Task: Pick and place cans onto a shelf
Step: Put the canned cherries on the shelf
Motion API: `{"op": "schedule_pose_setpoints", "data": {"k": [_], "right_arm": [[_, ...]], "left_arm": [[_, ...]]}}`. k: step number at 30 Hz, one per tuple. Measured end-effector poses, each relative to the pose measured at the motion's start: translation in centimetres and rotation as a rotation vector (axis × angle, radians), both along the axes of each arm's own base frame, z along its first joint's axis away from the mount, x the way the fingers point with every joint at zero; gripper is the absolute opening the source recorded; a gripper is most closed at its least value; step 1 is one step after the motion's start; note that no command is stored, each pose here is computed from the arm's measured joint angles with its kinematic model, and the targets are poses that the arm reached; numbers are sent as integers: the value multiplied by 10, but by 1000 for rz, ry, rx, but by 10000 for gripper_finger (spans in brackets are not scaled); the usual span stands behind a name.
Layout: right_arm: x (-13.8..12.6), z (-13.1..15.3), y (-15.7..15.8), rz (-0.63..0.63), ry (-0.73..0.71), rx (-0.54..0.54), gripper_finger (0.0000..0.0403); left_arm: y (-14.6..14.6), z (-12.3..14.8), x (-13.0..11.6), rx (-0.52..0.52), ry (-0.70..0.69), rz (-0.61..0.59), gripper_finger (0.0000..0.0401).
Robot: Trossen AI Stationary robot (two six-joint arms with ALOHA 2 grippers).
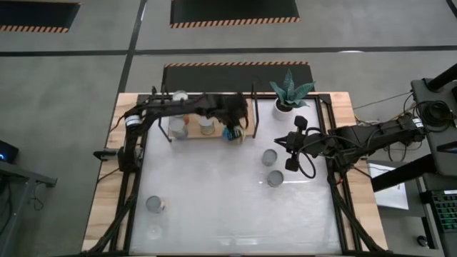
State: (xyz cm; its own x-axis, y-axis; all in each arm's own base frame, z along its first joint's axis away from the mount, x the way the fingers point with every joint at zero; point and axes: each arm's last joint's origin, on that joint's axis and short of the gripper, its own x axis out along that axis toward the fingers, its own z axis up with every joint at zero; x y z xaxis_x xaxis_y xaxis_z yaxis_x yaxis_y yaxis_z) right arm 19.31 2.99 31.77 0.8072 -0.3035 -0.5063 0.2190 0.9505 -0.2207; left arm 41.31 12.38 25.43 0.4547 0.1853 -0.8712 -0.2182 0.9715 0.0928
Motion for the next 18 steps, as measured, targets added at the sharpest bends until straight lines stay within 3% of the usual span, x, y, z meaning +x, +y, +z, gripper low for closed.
{"op": "schedule_pose_setpoints", "data": {"k": [8, 13, 18], "right_arm": [[-1, -5, 3, -6, 4, 39, 9], [-3, -19, 12, 3, 21, 85, 9], [-5, -44, 22, 0, 29, 154, 9]], "left_arm": [[-78, 25, -6, 32, 22, -199, 0], [-118, 10, -9, 22, 98, -318, 0], [-143, -15, -18, 0, 172, -335, 0]]}}
